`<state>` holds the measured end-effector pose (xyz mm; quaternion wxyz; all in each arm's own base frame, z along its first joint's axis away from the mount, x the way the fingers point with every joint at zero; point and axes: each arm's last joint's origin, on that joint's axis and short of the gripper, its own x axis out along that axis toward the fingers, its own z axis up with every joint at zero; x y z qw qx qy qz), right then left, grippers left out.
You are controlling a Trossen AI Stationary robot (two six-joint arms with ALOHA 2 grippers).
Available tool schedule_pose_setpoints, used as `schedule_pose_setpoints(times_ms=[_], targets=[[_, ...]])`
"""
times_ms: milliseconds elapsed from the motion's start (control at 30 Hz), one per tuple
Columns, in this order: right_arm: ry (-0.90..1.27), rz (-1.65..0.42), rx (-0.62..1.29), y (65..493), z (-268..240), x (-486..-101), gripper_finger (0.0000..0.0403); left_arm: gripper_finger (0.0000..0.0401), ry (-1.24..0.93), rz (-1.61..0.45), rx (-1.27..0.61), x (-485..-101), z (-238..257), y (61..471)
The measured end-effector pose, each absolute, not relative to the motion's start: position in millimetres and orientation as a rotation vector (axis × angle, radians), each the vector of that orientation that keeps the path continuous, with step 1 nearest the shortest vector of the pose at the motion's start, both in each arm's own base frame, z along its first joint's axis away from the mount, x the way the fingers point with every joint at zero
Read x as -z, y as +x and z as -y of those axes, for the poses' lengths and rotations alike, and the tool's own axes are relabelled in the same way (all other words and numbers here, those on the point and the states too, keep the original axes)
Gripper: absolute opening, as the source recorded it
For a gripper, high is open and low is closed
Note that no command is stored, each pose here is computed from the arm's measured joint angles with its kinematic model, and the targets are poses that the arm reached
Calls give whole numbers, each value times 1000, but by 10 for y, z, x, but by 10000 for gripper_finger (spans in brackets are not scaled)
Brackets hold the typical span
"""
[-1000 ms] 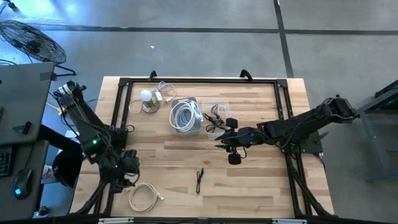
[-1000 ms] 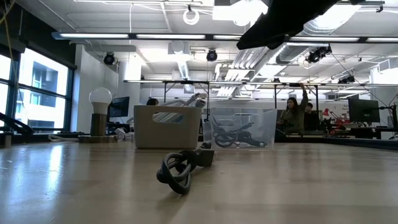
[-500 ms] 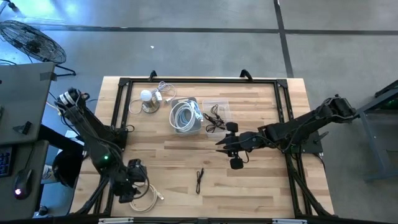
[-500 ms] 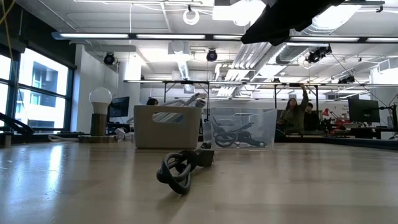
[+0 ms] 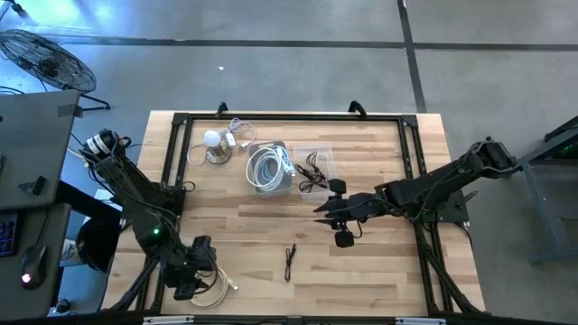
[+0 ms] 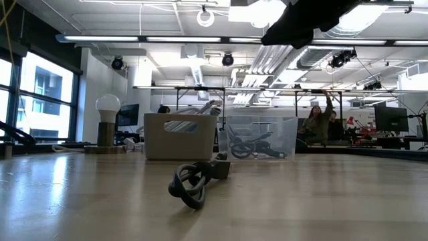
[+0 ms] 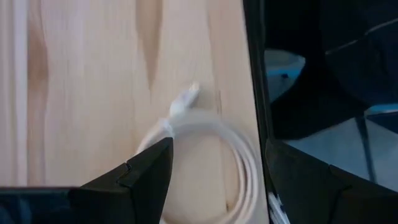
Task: Pick & Place USB Port
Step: Put the brown HDMI cable into the gray bin
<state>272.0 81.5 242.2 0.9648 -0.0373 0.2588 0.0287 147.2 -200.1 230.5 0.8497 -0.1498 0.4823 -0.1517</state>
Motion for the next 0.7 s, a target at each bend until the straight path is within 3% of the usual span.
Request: schedule_pose_setpoints(times_ms=[367,700], targets=[[-81,-524,-61,2718,-820,-2422,116,253,-291,-936,323,-2338,2017,1504],[-84,-524,-62,2719,-820,-2420,116,253,-387,-1000,231,-2274,2014,1502]])
